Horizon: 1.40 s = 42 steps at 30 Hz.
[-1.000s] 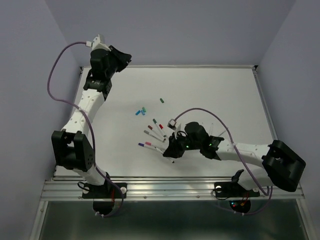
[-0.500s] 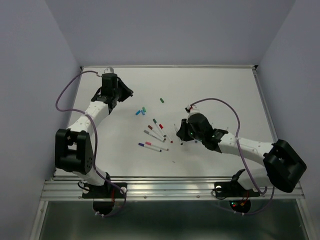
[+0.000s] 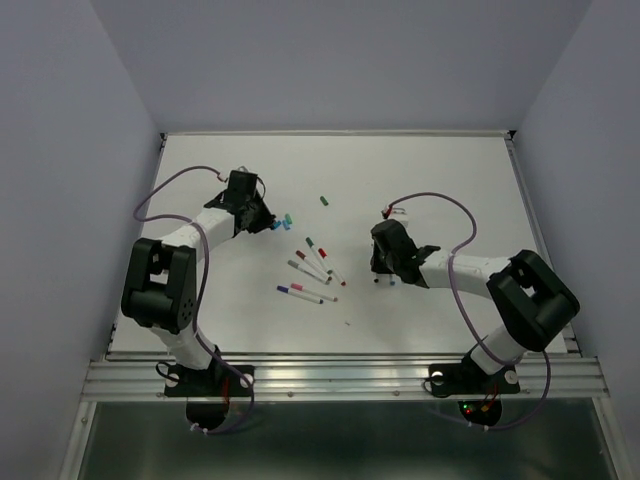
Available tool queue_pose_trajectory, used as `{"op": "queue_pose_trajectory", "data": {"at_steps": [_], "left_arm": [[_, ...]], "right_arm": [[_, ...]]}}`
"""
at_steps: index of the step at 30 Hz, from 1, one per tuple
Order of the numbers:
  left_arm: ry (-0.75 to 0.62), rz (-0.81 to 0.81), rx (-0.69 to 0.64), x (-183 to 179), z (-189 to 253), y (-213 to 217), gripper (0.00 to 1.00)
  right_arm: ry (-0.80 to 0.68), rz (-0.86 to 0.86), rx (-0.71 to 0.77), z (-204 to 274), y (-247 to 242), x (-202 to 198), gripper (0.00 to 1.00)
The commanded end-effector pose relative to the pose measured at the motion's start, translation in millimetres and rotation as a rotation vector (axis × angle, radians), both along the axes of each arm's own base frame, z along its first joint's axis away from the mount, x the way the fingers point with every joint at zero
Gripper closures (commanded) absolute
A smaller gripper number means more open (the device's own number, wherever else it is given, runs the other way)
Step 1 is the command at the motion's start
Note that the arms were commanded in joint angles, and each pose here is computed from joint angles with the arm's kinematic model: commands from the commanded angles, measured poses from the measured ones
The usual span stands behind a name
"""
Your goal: Open the pen caps
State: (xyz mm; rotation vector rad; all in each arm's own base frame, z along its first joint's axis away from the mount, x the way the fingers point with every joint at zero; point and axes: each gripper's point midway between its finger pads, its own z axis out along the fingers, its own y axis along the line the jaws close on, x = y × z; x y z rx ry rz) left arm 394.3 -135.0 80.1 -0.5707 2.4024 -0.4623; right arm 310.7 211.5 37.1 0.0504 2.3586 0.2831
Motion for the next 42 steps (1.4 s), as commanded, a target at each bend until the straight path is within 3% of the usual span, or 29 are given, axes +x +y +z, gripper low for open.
{"op": "queue_pose_trajectory", "data": {"at_steps": [1, 3, 7, 8, 11, 13, 15, 17, 21, 22, 26, 35, 42], "left_arm": [[0.031, -0.018, 0.046, -3, -17, -1, 0.94], [0.051, -0.027, 0.048, -4, -25, -4, 0.94], [0.063, -0.025, 0.05, -3, -29, -7, 0.93], [0.065, -0.025, 0.05, -2, -29, -7, 0.93], [0.071, -0.029, 0.055, -1, -31, -10, 0.89], [0.079, -0.031, 0.055, -2, -34, -12, 0.61], [0.084, -0.034, 0.055, -2, -35, -13, 0.47], [0.086, -0.041, 0.053, -2, -35, -16, 0.46], [0.086, -0.05, 0.052, -3, -32, -17, 0.45], [0.08, -0.052, 0.051, -4, -28, -17, 0.37], [0.036, -0.058, 0.044, -3, -6, -18, 0.25], [-0.128, -0.051, 0.033, -9, 71, -10, 0.01], [-0.229, 0.005, 0.065, -15, 106, 7, 0.01]], "right_arm": [[-0.02, -0.07, -0.024, 5, -8, 11, 0.89], [-0.013, -0.088, -0.046, 3, -14, 10, 0.87], [-0.025, -0.117, -0.07, 7, -21, 11, 0.73], [-0.025, -0.112, -0.067, 8, -20, 11, 0.64], [-0.038, -0.071, -0.05, 17, -15, 10, 0.57], [-0.054, -0.04, -0.036, 27, -10, 11, 0.56], [-0.065, 0.018, -0.009, 37, -1, 10, 0.51], [-0.076, 0.062, 0.013, 46, 6, 9, 0.39], [-0.135, 0.178, 0.033, 66, 17, 7, 0.24], [-0.157, 0.25, 0.065, 75, 27, 4, 0.21], [-0.196, 0.447, 0.092, 83, 47, -8, 0.0], [-0.195, 0.631, -0.117, 67, 63, -5, 0.0], [-0.135, 0.694, -0.246, 37, 70, -7, 0.0]]}}
